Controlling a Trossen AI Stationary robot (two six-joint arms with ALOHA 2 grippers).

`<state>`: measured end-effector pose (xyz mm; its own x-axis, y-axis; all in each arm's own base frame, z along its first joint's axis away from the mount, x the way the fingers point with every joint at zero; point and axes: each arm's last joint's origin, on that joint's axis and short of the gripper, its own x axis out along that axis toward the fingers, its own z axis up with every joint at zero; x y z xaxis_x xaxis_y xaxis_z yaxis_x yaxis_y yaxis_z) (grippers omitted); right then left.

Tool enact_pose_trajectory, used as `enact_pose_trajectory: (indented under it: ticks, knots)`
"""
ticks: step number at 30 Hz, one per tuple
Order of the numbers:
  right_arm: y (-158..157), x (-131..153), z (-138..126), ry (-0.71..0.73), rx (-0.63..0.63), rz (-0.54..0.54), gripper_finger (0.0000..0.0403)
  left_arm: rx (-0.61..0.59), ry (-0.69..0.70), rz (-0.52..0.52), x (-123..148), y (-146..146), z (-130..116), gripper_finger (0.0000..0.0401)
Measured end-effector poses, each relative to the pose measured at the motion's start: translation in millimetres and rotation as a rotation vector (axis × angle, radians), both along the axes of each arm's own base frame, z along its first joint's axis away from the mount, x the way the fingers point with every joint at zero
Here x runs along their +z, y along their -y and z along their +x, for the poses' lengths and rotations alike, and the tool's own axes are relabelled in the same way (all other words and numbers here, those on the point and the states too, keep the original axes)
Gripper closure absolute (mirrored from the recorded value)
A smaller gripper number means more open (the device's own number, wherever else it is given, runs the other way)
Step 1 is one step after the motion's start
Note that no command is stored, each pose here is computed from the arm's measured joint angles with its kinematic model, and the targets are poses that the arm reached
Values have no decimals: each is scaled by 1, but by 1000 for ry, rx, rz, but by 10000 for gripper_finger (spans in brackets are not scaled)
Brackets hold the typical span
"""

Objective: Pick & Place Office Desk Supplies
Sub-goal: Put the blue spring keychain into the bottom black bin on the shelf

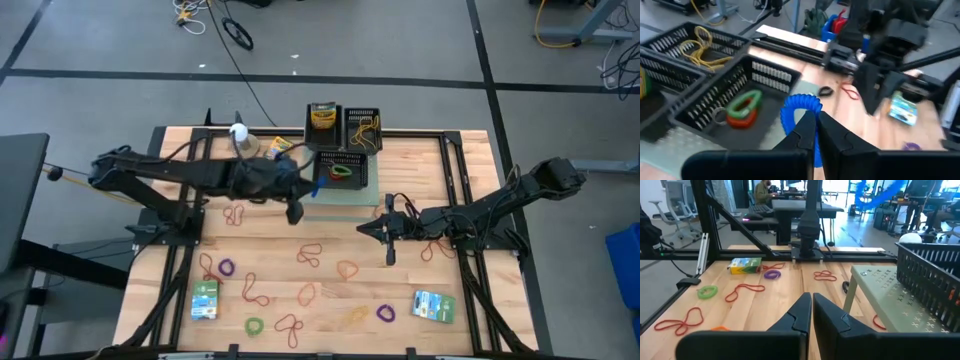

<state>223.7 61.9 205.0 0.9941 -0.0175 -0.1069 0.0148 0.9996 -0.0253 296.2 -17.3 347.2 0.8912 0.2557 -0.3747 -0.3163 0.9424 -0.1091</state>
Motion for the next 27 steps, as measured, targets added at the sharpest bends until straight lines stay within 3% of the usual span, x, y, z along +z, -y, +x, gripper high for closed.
enact_pose_trajectory:
  ticks: [19, 27]
  knots:
    - [0, 0, 0, 0, -3, -8, 376, 42, -124, 106, -24, -40, 34, 391]
    - [0, 0, 0, 1, -7, -10, 375, 40, -56, 180, -23, -49, 46, 391]
